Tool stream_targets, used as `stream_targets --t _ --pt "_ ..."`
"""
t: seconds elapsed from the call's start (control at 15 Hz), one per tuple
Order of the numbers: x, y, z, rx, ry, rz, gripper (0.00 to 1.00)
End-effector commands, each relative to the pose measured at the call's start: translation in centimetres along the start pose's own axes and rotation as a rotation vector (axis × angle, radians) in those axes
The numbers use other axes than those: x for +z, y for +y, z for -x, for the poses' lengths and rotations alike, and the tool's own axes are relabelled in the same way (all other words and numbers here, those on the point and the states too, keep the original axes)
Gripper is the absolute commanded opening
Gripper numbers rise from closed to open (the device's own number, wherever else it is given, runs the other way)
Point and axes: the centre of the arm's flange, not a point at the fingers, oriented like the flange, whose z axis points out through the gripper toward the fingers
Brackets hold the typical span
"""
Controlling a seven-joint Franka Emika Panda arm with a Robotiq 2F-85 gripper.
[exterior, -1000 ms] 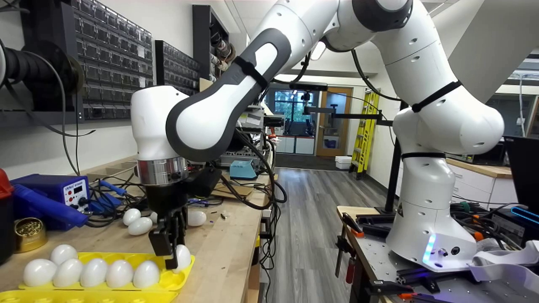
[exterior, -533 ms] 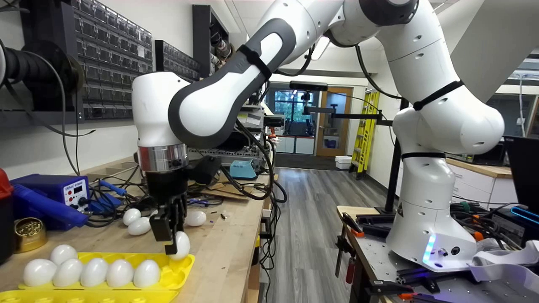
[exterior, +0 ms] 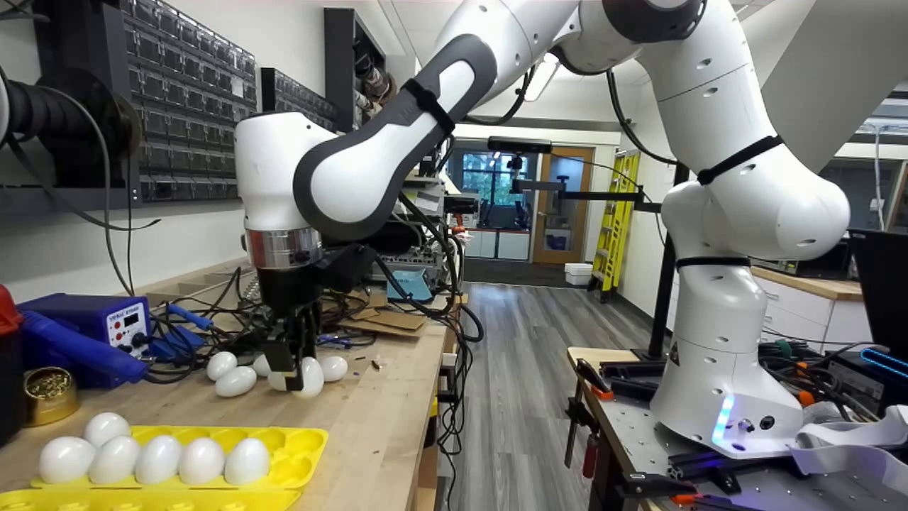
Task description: Take one egg from the tray and put it on the counter
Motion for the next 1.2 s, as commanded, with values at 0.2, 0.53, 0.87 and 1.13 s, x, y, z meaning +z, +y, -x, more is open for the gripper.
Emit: stream_targets --t 0.2,0.53,0.87,1.13 --pt "3.4 1.1 -1.4 0.102 -0.068 0.093 0.24" --pt "6.1 1.1 -2.5 0.119 -0.123 0.106 0.24" --pt "4.1 2.2 -3.4 0.148 -0.103 0.132 0.86" --pt "2.0 3.0 -2.8 0.158 -0.069 0.131 1.0"
